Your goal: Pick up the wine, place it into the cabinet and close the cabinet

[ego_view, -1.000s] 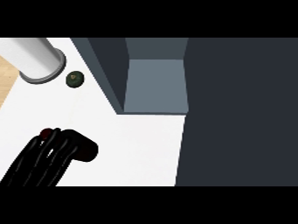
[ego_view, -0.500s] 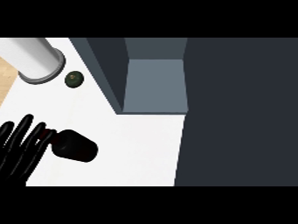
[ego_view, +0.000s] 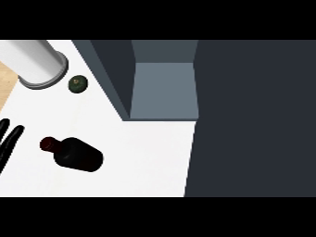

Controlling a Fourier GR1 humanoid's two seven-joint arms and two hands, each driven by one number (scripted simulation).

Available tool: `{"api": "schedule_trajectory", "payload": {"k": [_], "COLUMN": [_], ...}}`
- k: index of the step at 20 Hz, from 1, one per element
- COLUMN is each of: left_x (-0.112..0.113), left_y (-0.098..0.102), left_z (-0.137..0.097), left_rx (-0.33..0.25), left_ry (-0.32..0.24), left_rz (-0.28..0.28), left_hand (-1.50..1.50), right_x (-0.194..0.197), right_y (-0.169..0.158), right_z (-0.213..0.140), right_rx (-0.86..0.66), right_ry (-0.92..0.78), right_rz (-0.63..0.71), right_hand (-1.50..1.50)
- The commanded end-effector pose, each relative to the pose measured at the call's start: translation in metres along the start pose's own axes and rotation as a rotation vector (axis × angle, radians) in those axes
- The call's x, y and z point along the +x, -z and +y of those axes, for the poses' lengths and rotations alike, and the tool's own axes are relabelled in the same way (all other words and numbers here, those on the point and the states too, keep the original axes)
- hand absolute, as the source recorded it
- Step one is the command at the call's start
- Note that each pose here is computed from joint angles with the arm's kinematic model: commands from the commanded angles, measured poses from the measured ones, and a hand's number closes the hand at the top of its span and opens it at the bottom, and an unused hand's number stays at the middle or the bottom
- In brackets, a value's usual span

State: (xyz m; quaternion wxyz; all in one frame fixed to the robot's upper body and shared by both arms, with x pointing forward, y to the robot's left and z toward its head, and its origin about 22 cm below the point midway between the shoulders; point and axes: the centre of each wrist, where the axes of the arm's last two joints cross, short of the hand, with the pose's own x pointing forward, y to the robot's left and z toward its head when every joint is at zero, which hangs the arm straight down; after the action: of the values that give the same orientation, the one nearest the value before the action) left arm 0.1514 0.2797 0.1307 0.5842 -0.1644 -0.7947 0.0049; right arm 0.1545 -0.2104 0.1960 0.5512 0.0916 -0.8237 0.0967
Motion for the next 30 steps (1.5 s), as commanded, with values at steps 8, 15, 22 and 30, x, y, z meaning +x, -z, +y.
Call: {"api": "schedule_trajectory", "payload": {"k": [8,15,22,30], "left_x": [-0.048,-0.091,-0.131,-0.19], "left_y": [0.008,0.001,-0.006,-0.013], "left_z": [0.056,0.064,0.094,0.11], "left_rx": [0.04,0.051,0.049,0.04], "left_ry": [0.056,0.048,0.064,0.045], "left_rz": [0.069,0.141,0.2,0.213], "left_hand": [-1.5,-1.5,-1.5,-1.5], "right_x": [0.017,0.005,0.02,0.017], "right_y": [-0.014,0.001,-0.01,-0.003], "right_z": [0.004,0.006,-0.002,0.001], "right_rx": [0.025,0.018,0.016,0.044], "right_ry": [0.02,0.014,0.018,0.018], "right_rz": [-0.021,-0.04,-0.027,-0.035], "right_hand": [-1.5,-1.5,-1.5,-1.5]}}
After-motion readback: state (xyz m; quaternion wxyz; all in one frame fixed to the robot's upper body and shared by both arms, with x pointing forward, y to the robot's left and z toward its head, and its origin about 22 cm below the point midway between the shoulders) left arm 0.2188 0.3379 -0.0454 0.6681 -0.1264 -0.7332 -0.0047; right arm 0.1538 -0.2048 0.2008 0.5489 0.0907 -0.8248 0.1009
